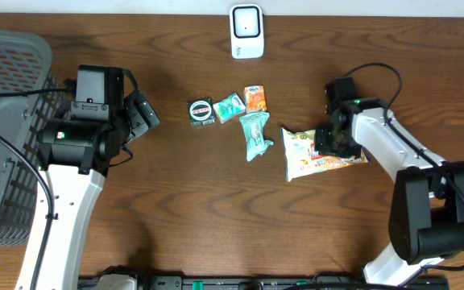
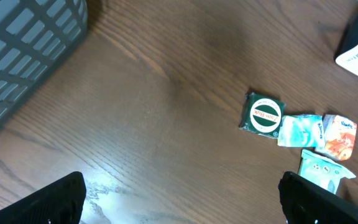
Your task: Scan the item barcode
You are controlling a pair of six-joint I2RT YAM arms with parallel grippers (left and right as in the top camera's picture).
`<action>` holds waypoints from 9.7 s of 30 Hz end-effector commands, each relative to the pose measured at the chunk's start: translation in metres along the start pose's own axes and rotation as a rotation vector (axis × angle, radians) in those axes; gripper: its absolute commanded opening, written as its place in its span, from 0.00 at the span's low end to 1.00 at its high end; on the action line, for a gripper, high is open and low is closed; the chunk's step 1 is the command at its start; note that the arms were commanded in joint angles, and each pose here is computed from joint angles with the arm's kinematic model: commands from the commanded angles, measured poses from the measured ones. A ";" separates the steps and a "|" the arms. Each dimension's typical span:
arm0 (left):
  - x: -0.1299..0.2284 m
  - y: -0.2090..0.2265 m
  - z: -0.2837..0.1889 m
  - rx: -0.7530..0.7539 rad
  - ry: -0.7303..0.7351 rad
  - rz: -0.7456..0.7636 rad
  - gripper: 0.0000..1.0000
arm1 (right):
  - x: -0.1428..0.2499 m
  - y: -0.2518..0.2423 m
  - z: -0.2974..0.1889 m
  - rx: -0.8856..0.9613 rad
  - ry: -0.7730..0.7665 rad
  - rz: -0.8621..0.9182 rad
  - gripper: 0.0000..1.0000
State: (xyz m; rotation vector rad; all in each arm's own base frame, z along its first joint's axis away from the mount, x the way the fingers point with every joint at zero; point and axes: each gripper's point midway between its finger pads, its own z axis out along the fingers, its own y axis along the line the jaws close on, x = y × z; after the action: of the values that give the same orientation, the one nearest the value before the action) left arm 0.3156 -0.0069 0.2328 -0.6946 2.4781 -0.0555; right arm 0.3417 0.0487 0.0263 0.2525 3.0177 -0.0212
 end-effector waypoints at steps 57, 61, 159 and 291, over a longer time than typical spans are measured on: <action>-0.005 0.001 -0.004 0.000 -0.014 0.004 0.98 | -0.098 0.017 0.017 -0.596 -0.078 -0.101 0.86; -0.005 0.001 -0.004 0.000 -0.014 0.004 0.98 | -0.064 0.016 0.026 -0.597 0.074 -0.083 0.58; -0.005 0.001 -0.004 0.000 -0.014 0.004 0.98 | -0.098 0.043 -0.131 0.128 -0.359 -0.124 0.60; -0.005 0.001 -0.004 0.000 -0.014 0.004 0.98 | -0.036 0.007 -0.013 -0.403 -0.037 -0.124 0.99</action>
State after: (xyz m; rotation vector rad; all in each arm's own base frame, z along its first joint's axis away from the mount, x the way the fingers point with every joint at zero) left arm 0.3155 -0.0069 0.2329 -0.6946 2.4778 -0.0557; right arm 0.3923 0.0288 0.0584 0.1031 2.9144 0.2927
